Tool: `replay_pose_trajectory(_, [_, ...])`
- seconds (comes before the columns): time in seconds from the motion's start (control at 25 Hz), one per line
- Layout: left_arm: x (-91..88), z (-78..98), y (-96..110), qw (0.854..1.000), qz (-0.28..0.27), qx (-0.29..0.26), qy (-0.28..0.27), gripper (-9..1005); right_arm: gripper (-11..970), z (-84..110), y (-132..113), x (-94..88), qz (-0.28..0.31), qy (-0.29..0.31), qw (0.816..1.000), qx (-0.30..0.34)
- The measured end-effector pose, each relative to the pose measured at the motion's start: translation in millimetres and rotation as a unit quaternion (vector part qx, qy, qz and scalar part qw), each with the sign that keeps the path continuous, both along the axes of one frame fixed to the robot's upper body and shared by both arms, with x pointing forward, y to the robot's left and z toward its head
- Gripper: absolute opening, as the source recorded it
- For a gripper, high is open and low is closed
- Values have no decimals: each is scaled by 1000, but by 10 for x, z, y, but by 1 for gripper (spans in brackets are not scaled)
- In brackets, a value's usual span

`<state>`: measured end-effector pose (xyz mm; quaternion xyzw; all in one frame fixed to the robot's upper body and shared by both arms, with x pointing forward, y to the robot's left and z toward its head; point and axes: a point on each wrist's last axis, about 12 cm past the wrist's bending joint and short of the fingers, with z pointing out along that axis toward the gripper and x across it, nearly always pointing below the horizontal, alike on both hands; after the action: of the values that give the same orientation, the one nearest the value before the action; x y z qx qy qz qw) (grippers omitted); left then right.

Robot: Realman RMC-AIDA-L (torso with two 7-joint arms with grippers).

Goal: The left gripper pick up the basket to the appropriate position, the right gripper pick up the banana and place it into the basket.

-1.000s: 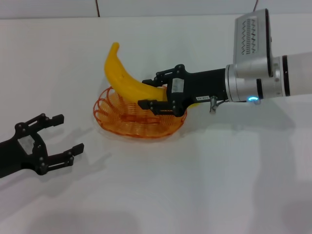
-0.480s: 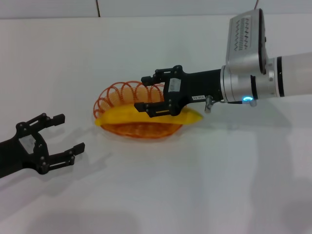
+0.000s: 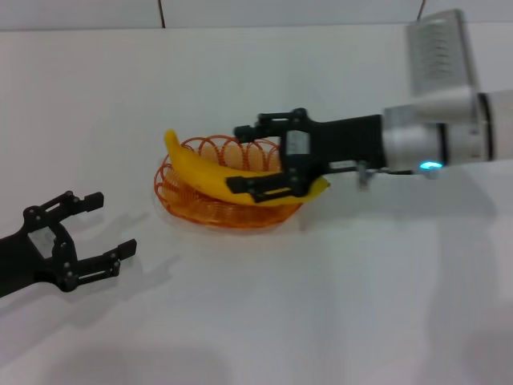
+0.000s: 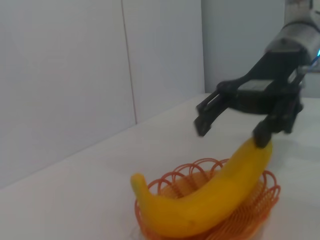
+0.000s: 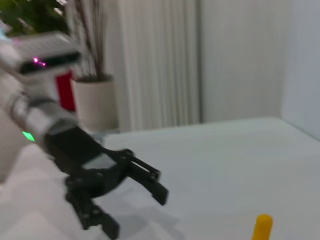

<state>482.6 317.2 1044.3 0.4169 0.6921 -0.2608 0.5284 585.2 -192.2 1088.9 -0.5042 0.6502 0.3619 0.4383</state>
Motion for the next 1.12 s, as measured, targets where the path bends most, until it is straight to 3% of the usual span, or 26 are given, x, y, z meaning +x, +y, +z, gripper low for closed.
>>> replay_pose_trajectory(0.2, [-11, -5, 9, 1000, -1, 3, -4, 879, 796, 71, -487, -236, -15, -14, 999, 38])
replay_pose_trajectory(0.44, [-34, -27, 18, 1000, 5, 1, -3, 879, 793, -107, -945, -512, -69, -13, 997, 20])
replay_pose_trajectory(0.76, [-59, -59, 18, 1000, 8, -1, -3, 879, 790, -432, -1119, -794, -94, -68, 993, -1])
replay_pose_trajectory(1.12, [-52, -55, 17, 1000, 8, -1, -6, 878, 788, -523, -1185, -831, -128, -65, 990, -10])
